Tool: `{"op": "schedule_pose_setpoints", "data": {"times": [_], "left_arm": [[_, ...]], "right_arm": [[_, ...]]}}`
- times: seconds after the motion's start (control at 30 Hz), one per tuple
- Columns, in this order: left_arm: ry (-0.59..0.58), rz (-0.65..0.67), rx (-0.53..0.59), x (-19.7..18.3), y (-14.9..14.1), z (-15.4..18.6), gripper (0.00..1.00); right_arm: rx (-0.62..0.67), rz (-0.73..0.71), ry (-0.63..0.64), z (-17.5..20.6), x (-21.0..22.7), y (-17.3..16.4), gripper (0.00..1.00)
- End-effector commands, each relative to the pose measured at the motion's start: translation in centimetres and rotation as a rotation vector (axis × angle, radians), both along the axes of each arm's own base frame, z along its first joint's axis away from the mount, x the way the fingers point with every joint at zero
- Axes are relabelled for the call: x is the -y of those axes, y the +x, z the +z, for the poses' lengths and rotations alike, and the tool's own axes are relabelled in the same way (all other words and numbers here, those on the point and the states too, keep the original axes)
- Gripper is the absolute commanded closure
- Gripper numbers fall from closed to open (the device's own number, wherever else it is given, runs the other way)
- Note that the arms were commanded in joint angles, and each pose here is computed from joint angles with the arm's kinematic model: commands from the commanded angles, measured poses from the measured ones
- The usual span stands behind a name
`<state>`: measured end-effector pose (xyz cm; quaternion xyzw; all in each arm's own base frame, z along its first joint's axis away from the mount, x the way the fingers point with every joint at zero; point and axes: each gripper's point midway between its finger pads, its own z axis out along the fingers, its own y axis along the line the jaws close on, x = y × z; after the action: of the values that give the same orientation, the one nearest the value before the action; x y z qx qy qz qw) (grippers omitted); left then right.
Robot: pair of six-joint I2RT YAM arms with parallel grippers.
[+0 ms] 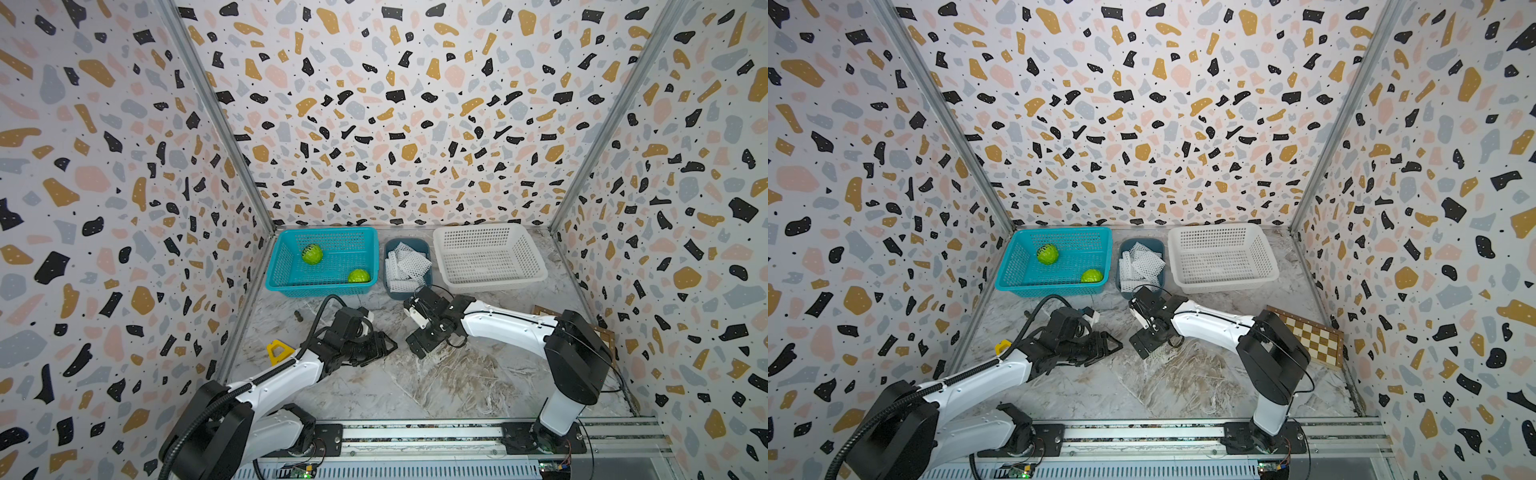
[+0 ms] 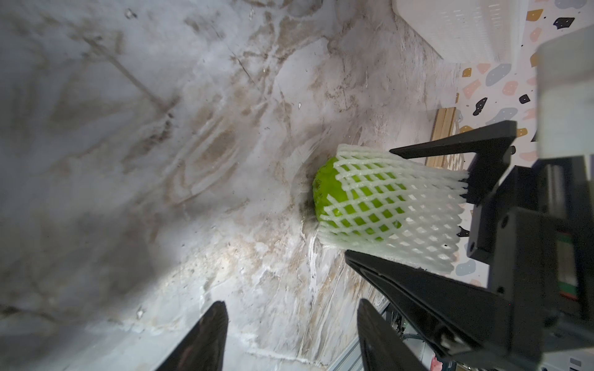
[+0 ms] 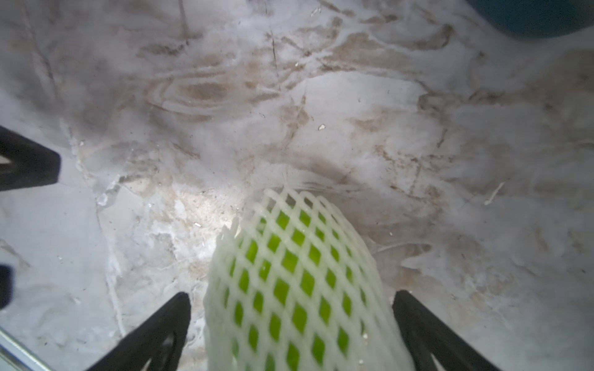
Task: Sleeve custard apples in foam nets
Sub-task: Put on the foam net on the custard apple.
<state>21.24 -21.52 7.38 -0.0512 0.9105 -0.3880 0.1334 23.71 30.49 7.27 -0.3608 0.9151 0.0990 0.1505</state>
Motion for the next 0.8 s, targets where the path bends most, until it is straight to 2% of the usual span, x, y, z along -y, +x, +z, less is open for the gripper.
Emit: {"op": "schedule_pose_setpoints", "data": {"times": [0.0,0.3,0.37,0.53,0.77], "left_arm": [[-0.003,0.007,0.011,-0.2,0.0,0.3,0.37],[-0.008,0.005,0.013,-0.1,0.1,0.5,0.37],[-0.005,0.005,0.010,-0.2,0.1,0.4,0.37],[-0.006,0.005,0.010,-0.2,0.0,0.5,0.37],[-0.006,0.007,0.011,-0.2,0.1,0.4,0.37]], "right_arm": [[0.058,-0.075,0.083,3.9,0.1,0.8,0.01],[-0.006,-0.297,0.320,5.2,1.3,1.3,0.00],[-0.028,-0.308,0.357,5.1,1.2,1.1,0.00],[-0.090,-0.294,0.346,3.7,0.8,0.3,0.01],[-0.113,-0.297,0.305,1.7,1.0,-0.1,0.00]]}}
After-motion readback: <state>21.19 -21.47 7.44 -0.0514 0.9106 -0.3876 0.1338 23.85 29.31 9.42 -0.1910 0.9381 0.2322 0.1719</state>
